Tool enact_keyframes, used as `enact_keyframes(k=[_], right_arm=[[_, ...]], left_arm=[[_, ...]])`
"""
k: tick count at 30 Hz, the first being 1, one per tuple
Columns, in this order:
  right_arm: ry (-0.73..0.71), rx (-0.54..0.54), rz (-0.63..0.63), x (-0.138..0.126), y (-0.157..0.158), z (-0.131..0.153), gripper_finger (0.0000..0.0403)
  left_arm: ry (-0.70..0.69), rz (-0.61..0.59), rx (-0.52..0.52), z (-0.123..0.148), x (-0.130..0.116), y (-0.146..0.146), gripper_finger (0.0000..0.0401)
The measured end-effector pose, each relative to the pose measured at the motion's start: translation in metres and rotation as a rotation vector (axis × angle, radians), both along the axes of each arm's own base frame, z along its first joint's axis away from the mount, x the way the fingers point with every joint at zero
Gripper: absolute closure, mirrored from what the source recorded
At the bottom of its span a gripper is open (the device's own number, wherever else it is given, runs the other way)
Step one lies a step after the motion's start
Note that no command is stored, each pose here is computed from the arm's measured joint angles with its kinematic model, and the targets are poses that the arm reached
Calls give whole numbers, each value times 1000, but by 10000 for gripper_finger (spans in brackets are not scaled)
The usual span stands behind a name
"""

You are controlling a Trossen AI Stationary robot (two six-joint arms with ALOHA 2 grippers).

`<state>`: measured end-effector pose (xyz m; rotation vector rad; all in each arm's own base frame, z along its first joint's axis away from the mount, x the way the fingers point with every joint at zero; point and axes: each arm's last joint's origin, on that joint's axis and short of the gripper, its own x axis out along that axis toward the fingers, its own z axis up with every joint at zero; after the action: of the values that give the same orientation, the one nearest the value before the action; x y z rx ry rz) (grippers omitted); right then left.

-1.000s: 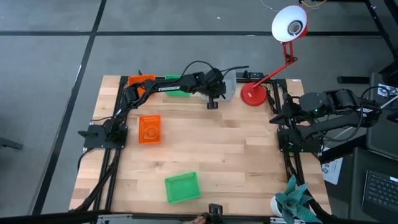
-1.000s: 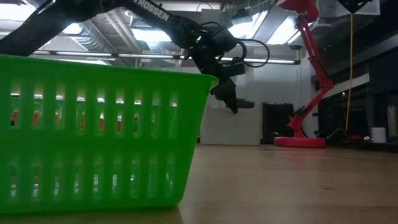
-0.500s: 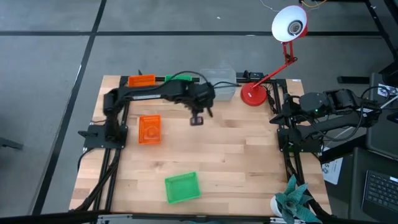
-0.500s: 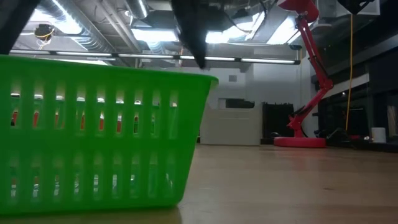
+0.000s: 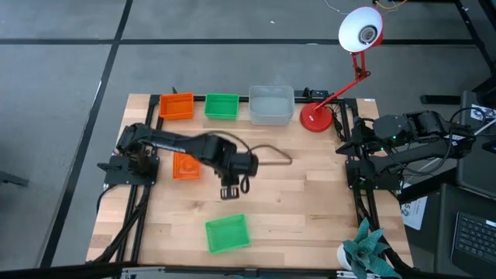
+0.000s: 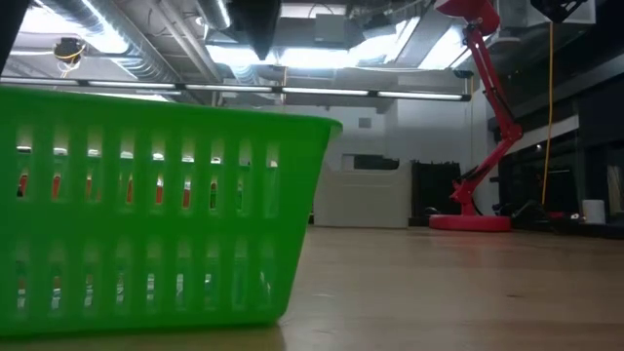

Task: Stack baskets by color
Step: Stack the bottom green bin on top of the top green bins

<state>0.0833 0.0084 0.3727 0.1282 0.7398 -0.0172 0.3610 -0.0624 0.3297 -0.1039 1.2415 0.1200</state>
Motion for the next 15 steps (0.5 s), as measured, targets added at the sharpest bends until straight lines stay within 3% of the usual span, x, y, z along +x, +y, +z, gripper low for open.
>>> enact_keyframes(k=[9, 15], right_arm=[[1, 2, -1, 0, 0, 0, 396], [2, 3, -2, 0, 0, 0, 396]], left_arm=[[57, 89, -23, -34, -13, -47, 240], [20, 69, -173, -73, -12, -75, 239]])
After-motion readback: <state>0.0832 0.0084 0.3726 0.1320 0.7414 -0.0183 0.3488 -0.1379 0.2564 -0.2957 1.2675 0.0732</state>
